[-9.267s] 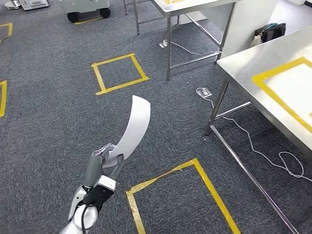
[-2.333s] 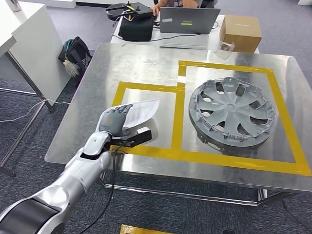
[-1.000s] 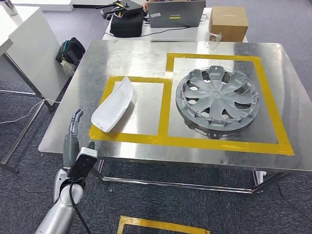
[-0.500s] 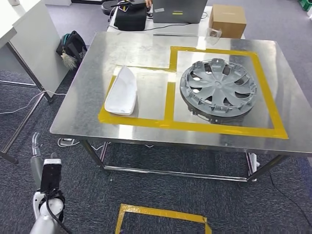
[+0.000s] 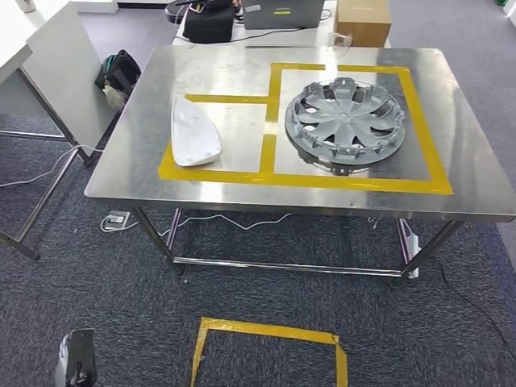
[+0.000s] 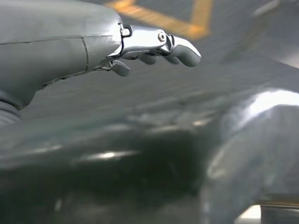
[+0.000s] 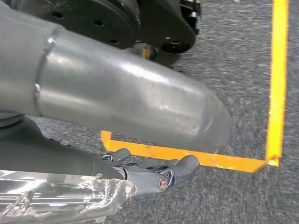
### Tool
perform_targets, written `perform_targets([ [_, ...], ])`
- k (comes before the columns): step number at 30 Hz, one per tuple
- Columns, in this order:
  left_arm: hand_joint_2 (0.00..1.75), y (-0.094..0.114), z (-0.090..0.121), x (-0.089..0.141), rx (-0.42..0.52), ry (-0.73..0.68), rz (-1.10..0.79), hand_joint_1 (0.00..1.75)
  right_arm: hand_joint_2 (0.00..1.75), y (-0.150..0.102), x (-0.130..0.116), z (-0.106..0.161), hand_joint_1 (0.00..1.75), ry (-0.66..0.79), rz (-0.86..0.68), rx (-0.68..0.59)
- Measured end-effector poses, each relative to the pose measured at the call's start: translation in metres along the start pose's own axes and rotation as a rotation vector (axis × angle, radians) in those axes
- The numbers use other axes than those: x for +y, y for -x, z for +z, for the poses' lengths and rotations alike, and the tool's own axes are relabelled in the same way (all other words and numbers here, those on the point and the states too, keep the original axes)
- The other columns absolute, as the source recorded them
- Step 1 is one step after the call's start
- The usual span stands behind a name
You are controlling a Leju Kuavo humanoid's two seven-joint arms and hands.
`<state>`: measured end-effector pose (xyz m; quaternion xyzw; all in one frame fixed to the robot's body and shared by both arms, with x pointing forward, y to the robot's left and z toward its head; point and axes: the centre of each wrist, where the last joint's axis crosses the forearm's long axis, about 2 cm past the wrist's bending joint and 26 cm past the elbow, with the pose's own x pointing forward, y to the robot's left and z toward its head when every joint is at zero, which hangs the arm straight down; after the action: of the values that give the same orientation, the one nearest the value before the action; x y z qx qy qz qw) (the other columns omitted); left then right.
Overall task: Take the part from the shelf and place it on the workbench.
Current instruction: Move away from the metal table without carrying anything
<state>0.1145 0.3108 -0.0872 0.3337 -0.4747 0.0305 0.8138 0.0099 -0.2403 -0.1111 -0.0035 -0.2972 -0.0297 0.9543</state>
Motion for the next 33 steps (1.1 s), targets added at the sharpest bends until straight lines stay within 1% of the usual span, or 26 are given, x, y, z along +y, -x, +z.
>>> perform_targets([
  [2, 0.00, 0.013, 0.015, -0.004, 0.104, 0.063, 0.003, 0.00, 0.00, 0.000, -0.001, 0.000, 0.00, -0.002, 0.008, 0.003],
  [4, 0.00, 0.020, 0.025, -0.008, 0.178, 0.113, 0.013, 0.00, 0.00, 0.000, -0.002, 0.000, 0.00, -0.004, 0.017, 0.009],
  [9, 0.00, 0.040, 0.051, -0.008, 0.307, 0.195, -0.011, 0.00, 0.00, 0.000, -0.001, 0.000, 0.00, -0.009, 0.024, 0.024],
  [12, 0.00, 0.042, 0.057, -0.011, 0.352, 0.262, -0.003, 0.00, 0.00, 0.002, 0.000, 0.001, 0.00, -0.011, 0.029, 0.033],
  [16, 0.00, 0.046, 0.069, -0.016, 0.383, 0.372, -0.001, 0.00, 0.00, 0.000, 0.000, 0.000, 0.00, -0.012, 0.038, 0.027],
  [20, 0.00, 0.045, 0.074, -0.020, 0.372, 0.451, 0.000, 0.00, 0.00, 0.000, 0.001, 0.000, 0.00, -0.016, 0.041, 0.025],
  [25, 0.00, 0.049, 0.080, -0.020, 0.366, 0.519, -0.023, 0.00, 0.00, 0.002, 0.007, 0.002, 0.00, -0.026, 0.036, 0.032],
  [28, 0.00, 0.048, 0.081, -0.023, 0.357, 0.545, -0.030, 0.00, 0.00, 0.007, 0.007, 0.005, 0.00, -0.025, 0.036, 0.042],
  [33, 0.00, 0.048, 0.083, -0.024, 0.348, 0.593, -0.044, 0.00, 0.00, 0.006, 0.007, 0.005, 0.00, -0.025, 0.036, 0.040],
])
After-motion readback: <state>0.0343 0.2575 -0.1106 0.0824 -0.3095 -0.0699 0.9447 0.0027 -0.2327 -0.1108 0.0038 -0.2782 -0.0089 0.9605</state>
